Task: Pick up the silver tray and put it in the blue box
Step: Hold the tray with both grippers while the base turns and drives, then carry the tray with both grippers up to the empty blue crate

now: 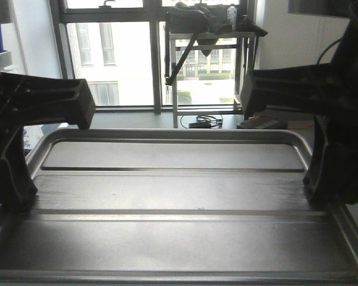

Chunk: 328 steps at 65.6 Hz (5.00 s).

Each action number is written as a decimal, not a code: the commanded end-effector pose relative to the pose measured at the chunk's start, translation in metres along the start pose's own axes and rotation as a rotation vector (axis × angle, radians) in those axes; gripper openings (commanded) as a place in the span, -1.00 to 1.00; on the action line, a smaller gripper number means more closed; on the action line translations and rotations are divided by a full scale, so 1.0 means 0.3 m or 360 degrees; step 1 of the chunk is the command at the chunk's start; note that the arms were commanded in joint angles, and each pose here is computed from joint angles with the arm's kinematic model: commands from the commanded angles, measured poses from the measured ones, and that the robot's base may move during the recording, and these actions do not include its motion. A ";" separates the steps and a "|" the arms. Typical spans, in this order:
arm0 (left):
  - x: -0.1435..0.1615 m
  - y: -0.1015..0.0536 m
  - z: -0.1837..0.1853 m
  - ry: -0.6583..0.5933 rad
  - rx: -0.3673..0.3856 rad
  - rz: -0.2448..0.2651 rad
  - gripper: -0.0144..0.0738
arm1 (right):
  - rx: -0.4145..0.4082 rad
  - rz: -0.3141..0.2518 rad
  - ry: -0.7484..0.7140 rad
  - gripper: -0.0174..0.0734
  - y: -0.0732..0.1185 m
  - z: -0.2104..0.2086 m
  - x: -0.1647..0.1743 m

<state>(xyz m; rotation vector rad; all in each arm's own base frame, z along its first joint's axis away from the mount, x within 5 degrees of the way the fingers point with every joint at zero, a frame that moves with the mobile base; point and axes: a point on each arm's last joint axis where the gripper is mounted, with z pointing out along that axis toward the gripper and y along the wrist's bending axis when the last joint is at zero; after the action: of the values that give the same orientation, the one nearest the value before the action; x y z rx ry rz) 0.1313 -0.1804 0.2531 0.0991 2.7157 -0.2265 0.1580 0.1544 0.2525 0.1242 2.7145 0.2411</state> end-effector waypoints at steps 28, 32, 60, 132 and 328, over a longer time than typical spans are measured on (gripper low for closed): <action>-0.017 0.002 -0.031 -0.0067 0.0004 0.0009 -0.69 | -0.0002 -0.0046 -0.0084 -0.49 -0.003 -0.029 -0.022; -0.017 0.002 -0.031 -0.0067 0.0004 0.0009 -0.69 | -0.0002 -0.0046 -0.0084 -0.49 -0.003 -0.029 -0.022; -0.017 0.002 -0.031 -0.0067 0.0004 0.0009 -0.69 | -0.0001 -0.0045 -0.0086 -0.49 -0.003 -0.029 -0.023; -0.017 0.002 -0.029 -0.0065 0.0001 0.0010 -0.69 | -0.0001 -0.0045 -0.0086 -0.49 -0.003 -0.029 -0.023; -0.017 0.002 -0.029 -0.0065 0.0001 0.0010 -0.69 | -0.0001 -0.0045 -0.0086 -0.49 -0.003 -0.029 -0.023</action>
<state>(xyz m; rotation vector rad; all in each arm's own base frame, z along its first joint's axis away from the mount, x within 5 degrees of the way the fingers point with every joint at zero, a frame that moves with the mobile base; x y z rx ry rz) 0.1319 -0.1811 0.2524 0.1029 2.7140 -0.2247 0.1581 0.1543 0.2525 0.1228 2.7136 0.2392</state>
